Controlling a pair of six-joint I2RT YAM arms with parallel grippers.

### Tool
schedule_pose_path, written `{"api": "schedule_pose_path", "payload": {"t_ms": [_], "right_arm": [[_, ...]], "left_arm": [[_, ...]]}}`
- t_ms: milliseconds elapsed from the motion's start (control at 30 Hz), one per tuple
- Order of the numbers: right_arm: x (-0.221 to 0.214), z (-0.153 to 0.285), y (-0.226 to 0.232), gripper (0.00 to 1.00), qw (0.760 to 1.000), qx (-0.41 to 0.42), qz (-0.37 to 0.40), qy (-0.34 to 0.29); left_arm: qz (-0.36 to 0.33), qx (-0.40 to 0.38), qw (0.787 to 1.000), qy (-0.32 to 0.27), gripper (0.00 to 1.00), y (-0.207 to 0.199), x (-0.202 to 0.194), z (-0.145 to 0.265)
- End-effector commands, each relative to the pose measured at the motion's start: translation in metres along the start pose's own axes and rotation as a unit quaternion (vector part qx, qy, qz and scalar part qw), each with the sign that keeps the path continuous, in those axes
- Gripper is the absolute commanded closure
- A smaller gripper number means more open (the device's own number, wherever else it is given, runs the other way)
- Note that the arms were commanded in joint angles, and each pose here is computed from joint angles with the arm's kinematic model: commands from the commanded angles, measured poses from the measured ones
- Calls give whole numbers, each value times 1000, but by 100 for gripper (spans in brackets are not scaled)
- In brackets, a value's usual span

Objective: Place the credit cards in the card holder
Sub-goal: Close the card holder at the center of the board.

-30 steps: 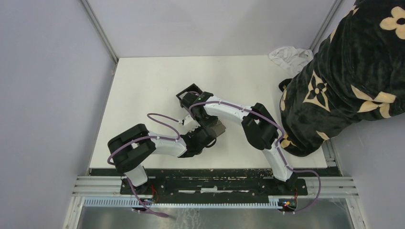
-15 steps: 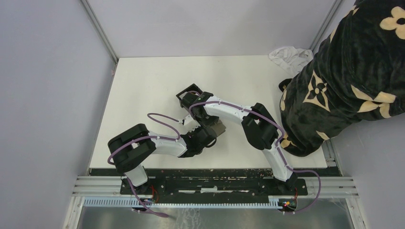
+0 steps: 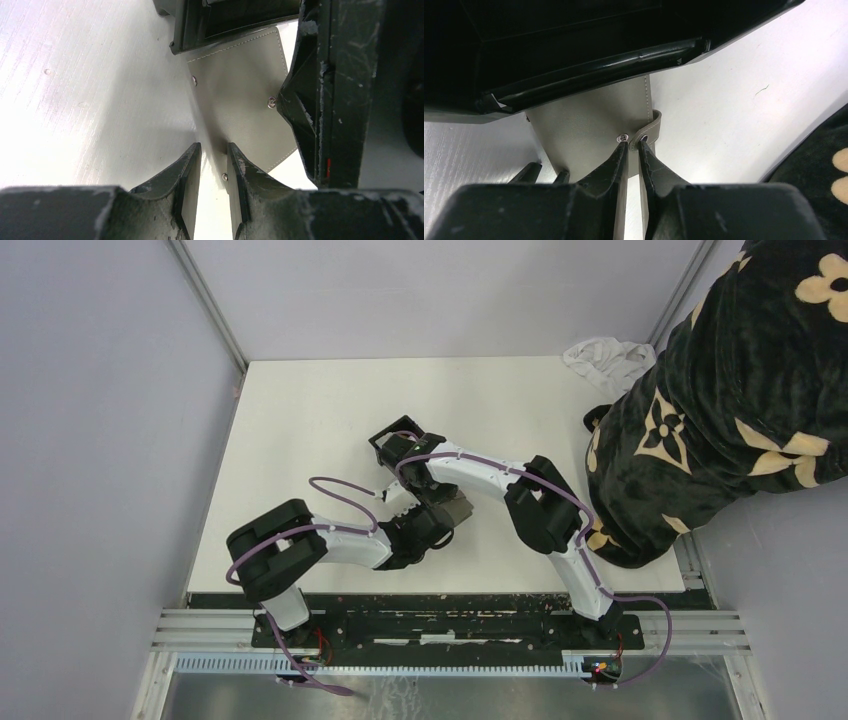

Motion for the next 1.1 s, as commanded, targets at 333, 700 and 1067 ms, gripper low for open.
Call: {"api": "schedule_pose_path", "payload": {"t_ms": [333, 700, 1067], "right_arm": [[6, 1, -9, 94, 999, -26, -3, -20], [9, 16, -6, 95, 999, 4, -6, -33], [13, 22, -13, 69, 999, -10, -10, -51]], "left_arm": [[-95, 64, 991, 68, 65, 49, -37, -2], [-94, 63, 991, 69, 65, 48, -38, -3], [-95, 63, 991, 71, 66, 49, -40, -3]]}}
Point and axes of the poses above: each gripper's point midway between its finger pads, its own z axis back along the fingers, its own y axis along the line the jaws close on, x = y × z, the point moved 2 cm from there along z, back along the fingers, and after that the axes turned 14 degrees about -z, right-handed, at the moved point
